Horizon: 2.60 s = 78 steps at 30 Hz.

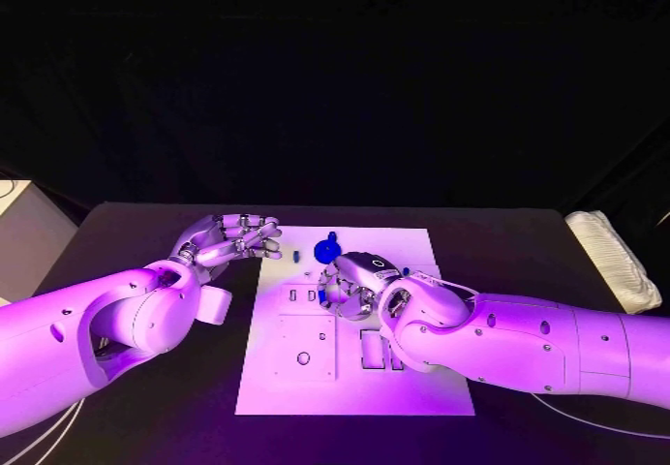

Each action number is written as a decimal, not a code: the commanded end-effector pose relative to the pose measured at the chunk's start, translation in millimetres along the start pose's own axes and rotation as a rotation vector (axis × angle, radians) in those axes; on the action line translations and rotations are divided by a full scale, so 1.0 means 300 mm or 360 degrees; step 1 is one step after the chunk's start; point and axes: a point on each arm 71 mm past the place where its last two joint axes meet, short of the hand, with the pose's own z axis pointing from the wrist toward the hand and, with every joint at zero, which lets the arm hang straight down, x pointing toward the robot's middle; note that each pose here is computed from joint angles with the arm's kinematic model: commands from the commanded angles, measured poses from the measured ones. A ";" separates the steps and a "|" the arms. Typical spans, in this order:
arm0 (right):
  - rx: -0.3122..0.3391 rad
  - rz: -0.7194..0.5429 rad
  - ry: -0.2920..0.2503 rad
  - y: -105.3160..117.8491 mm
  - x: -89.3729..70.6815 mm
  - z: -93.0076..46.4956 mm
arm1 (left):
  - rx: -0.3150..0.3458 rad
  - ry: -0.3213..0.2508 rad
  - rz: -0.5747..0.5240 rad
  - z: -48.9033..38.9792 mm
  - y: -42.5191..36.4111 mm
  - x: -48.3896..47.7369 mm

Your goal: Assemble the parts on the task board

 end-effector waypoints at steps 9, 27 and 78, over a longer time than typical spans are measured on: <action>-0.0007 -0.0048 -0.0007 -0.003 0.011 0.009 | 0.0004 0.0015 0.0008 0.000 -0.002 0.004; -0.0009 -0.0078 -0.0028 -0.001 0.017 0.019 | 0.0000 0.0025 0.0007 -0.001 -0.002 0.003; -0.0185 0.0344 -0.0228 -0.044 -0.131 -0.047 | -0.0336 0.0222 0.0473 0.025 0.053 0.016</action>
